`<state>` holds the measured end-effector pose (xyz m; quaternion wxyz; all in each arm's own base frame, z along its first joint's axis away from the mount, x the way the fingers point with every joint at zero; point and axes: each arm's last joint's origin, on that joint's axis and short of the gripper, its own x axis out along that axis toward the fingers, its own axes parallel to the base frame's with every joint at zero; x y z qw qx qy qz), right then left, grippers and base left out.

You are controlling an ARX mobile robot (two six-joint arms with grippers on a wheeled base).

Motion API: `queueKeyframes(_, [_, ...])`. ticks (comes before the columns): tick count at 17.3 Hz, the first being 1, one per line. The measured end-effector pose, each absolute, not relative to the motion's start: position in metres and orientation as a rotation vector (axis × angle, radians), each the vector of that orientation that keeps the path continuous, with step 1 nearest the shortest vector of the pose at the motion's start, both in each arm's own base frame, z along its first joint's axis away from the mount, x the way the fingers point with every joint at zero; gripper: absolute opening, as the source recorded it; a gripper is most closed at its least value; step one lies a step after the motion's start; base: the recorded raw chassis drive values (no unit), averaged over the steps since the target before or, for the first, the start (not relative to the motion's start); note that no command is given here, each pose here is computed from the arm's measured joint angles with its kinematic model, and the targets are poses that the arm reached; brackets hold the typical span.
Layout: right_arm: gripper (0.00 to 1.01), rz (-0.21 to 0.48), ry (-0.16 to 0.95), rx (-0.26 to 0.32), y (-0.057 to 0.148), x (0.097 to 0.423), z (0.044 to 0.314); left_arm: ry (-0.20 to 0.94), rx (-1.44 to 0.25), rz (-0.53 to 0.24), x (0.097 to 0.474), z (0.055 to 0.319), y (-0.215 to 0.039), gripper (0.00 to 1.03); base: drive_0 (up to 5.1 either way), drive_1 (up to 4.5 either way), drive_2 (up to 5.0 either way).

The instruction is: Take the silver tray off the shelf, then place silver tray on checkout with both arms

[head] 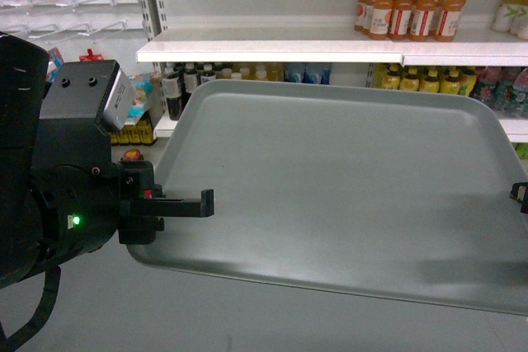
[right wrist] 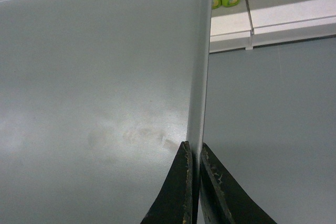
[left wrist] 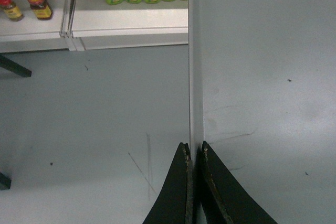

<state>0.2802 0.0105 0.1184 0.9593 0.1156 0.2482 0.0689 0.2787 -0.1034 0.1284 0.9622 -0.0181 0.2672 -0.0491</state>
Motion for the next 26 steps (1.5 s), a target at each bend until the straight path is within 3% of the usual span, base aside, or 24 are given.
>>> queueKeyframes(26, [0.02, 0.139, 0.512, 0.236, 0.0103, 0.2793, 0.1173, 0.548, -0.032, -0.098, 0.2781, 0.1278, -0.1034, 0.02, 0.1, -4.26, 4.4])
